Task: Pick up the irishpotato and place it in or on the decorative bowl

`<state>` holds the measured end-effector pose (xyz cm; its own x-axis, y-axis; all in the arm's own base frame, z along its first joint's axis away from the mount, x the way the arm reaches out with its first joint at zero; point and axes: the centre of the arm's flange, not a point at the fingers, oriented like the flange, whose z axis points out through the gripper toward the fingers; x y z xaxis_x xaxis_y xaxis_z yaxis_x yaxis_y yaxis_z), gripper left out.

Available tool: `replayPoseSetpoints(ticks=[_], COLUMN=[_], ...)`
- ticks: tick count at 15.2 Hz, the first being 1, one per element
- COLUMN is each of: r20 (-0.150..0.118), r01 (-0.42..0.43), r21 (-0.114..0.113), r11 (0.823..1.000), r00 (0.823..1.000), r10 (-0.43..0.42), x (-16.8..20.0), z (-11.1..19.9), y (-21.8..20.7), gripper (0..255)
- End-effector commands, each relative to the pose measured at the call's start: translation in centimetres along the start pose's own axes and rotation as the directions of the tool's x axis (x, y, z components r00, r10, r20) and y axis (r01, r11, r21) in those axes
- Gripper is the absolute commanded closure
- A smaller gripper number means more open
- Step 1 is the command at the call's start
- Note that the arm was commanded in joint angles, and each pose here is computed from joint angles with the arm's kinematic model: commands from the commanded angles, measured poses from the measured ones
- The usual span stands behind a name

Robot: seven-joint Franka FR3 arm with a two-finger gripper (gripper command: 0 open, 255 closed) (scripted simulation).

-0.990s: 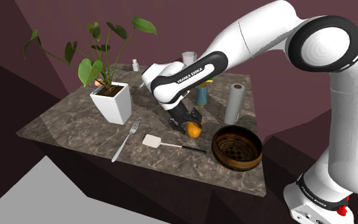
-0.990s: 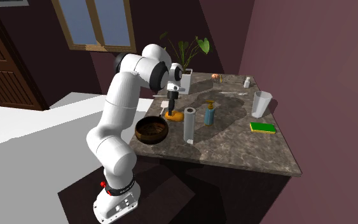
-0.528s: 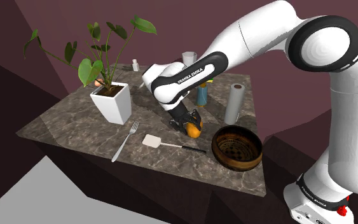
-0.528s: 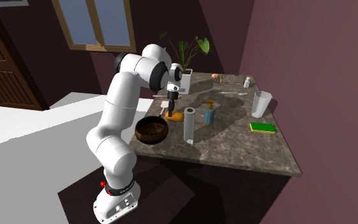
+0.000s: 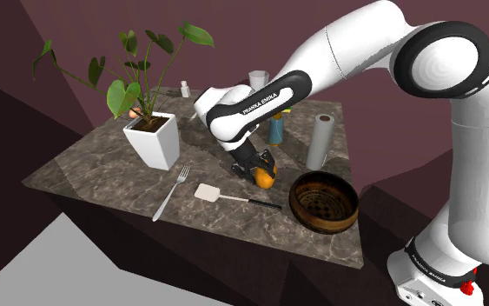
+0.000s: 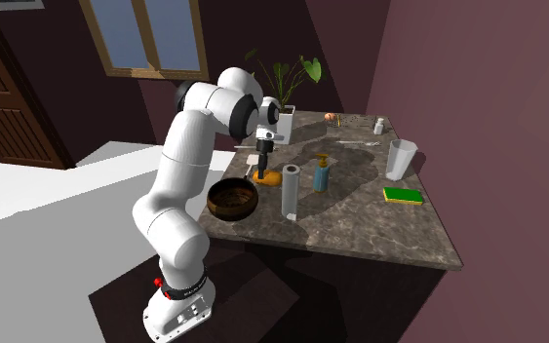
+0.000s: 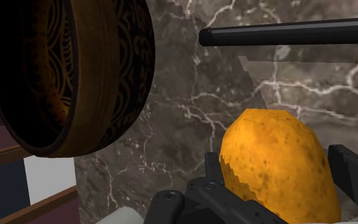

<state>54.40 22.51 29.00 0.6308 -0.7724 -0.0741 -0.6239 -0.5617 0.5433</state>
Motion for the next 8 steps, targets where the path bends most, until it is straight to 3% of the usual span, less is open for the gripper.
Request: replayPoseSetpoints(ticks=[1,8], r20=[0.000,0.000], r01=[-0.001,-0.001], r21=[0.001,0.001], r11=[1.000,1.000], r00=[1.000,1.000], r10=[0.001,0.001], x=[0.1,-0.2], z=[0.0,-3.0], y=[0.0,2.0], gripper=[255,255])
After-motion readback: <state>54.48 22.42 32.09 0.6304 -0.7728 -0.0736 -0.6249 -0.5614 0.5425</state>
